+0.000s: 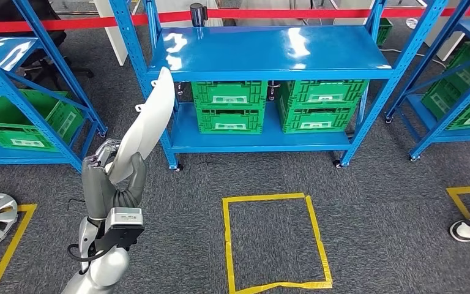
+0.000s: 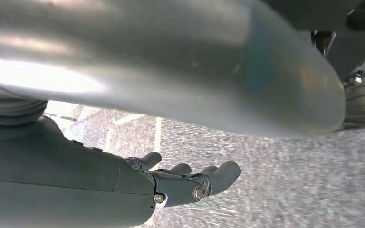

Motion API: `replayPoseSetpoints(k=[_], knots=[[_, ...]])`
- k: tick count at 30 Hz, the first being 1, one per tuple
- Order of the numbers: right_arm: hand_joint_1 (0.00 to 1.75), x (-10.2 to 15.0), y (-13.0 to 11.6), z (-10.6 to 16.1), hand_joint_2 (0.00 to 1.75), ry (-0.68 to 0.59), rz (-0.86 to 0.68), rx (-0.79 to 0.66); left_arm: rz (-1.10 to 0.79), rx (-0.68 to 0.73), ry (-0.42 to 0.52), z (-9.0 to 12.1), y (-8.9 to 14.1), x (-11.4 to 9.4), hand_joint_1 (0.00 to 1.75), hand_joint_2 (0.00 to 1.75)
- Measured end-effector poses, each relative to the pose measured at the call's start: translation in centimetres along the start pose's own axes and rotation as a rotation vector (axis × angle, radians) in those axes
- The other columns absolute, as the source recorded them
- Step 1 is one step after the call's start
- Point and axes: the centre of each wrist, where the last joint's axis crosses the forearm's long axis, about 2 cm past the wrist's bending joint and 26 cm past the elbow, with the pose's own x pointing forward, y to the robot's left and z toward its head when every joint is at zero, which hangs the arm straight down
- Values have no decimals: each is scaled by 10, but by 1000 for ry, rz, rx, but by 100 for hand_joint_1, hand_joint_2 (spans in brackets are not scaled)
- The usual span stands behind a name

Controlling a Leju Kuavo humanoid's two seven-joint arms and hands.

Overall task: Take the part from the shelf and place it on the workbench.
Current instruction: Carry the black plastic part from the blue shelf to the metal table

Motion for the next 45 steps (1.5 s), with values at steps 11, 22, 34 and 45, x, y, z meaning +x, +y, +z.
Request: replayPoseSetpoints(k=[11, 22, 34, 45], knots=[[0, 1, 1, 0, 0, -4, -10, -2, -21, 24, 2, 1, 5, 0, 175, 175], [0, 0, 4, 0, 0, -2, -6, 6, -29, 38, 5, 2, 10, -1, 175, 175], [0, 1, 1, 0, 0, -4, 2, 4, -5, 54, 1, 0, 10, -1, 175, 175], [0, 1, -2, 0, 0, -20, 8, 21, 0, 66, -15, 2, 10, 0, 175, 175]])
